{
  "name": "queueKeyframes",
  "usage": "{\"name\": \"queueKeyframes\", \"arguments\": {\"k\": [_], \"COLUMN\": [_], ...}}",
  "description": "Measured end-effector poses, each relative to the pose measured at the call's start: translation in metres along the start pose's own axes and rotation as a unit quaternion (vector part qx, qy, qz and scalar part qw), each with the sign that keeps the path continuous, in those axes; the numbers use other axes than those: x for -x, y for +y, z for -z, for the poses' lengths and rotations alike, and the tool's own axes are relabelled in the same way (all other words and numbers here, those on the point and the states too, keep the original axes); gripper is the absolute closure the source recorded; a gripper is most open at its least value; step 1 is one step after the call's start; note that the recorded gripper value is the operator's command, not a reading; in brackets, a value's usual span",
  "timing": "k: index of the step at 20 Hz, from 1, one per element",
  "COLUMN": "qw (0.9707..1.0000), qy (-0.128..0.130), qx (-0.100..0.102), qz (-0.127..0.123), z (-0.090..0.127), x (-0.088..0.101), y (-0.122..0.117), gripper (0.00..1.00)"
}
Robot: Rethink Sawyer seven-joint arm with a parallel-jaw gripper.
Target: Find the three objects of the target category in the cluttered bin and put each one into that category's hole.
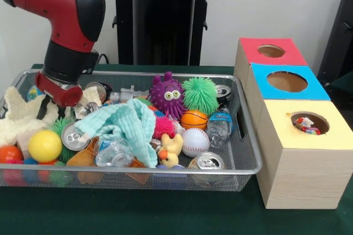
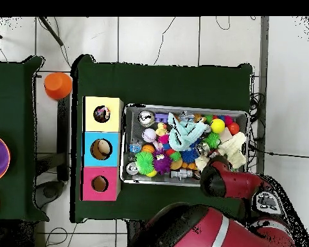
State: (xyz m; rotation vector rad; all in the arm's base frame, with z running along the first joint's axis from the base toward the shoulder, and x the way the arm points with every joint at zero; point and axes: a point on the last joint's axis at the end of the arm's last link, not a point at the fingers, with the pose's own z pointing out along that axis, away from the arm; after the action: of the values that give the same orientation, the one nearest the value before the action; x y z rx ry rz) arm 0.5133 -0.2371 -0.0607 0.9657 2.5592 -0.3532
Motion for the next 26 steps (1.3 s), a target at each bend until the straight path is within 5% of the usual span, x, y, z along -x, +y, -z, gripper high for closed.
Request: {"name": "queueKeyframes", "arguments": {"k": [4,5,16,22,26], "qw": [0.9998,0.9996,0.9989,0.9998,0.9999], "qy": [0.005,0.008,0.006,-0.005,0.002], "qx": [-0.007,-0.01,-0.01,-0.014,0.001], "qz": [-0.019,-0.027,-0.045,-0.015,-0.011], "z": [-0.001,-0.001,-0.002,0.004,0.01], "x": [0.002,0.003,0.005,-0.013,-0.018], "y": [0.001,0.002,0.014,0.04,0.048], "gripper": [0.0,1.0,1.0,1.0,1.0]}}
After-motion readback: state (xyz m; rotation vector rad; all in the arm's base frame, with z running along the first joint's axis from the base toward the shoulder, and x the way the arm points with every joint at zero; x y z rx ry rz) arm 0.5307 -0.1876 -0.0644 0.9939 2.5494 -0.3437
